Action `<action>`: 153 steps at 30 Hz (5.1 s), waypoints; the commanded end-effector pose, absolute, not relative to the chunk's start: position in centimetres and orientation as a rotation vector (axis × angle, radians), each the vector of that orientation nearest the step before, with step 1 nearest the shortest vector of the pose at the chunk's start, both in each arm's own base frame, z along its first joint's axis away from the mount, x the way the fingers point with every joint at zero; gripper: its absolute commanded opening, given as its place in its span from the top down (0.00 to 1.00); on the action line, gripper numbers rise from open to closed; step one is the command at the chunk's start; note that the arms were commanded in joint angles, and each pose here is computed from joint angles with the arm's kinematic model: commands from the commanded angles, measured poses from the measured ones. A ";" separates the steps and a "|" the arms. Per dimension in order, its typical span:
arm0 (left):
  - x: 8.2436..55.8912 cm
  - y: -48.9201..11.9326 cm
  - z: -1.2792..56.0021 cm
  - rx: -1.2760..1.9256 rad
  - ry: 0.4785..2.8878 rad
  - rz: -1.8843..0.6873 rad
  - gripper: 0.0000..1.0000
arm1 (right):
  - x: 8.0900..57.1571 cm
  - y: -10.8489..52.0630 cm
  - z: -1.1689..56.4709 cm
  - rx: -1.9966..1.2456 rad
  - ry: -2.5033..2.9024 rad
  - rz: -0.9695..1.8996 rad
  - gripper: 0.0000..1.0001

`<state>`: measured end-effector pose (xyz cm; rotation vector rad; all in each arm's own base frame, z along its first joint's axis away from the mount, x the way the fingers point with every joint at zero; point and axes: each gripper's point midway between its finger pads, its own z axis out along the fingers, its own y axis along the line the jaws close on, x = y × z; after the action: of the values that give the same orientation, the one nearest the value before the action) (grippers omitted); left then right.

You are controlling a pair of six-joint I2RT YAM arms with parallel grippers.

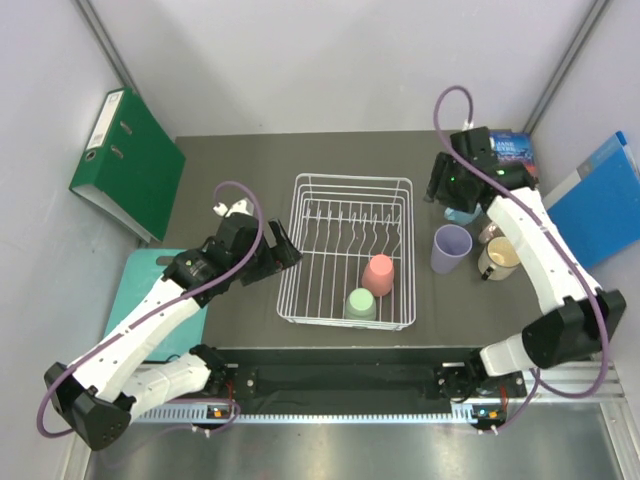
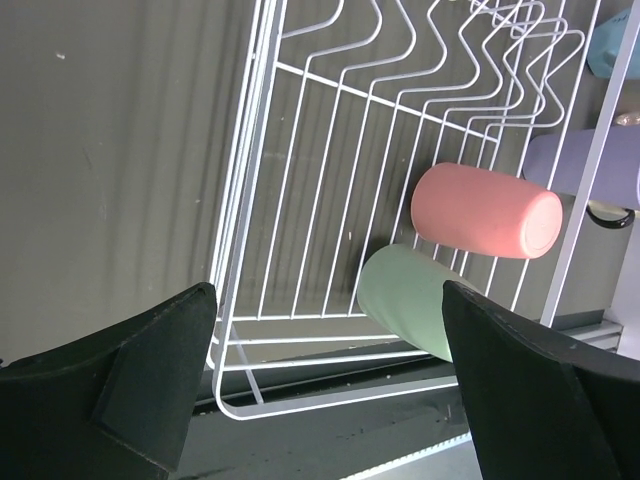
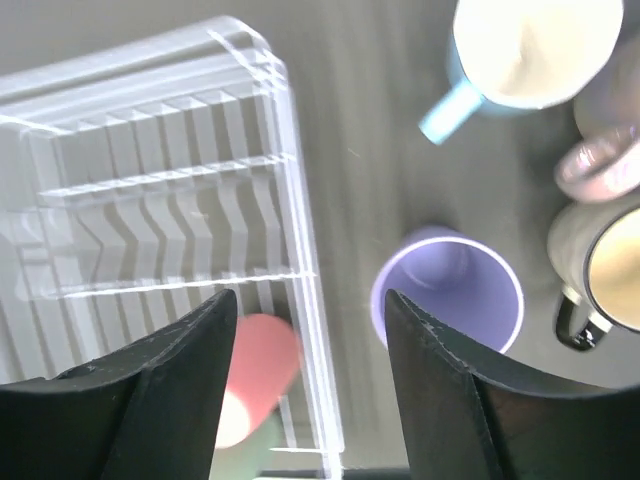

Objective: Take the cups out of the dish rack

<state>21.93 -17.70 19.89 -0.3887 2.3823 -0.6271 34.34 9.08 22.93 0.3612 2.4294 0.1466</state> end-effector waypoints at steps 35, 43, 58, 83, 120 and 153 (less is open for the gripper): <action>24.3 -39.9 17.4 0.620 2.303 -0.412 0.01 | 18.0 12.5 30.4 -0.013 1.932 0.801 0.27; 24.8 -41.1 14.6 0.620 2.353 -0.379 0.01 | 17.6 12.2 30.2 -0.046 1.955 0.766 0.26; 25.9 -39.7 15.6 0.532 2.328 -0.295 0.63 | 17.6 11.5 30.8 -0.024 1.934 0.726 0.26; 18.6 -30.8 40.7 0.141 1.653 -1.744 1.00 | 17.6 15.6 35.7 0.071 1.714 1.158 0.31; 15.6 -35.4 36.6 0.238 1.726 -1.955 1.00 | 16.6 25.5 39.3 -0.152 1.631 1.573 0.29; 21.9 -30.1 40.3 -0.044 1.602 -1.627 1.00 | 18.0 24.0 38.5 -0.113 1.662 1.437 0.25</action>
<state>22.58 -30.79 34.50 -0.0843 1.7876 -1.5635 17.98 24.00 37.89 -0.0731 1.6984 1.4616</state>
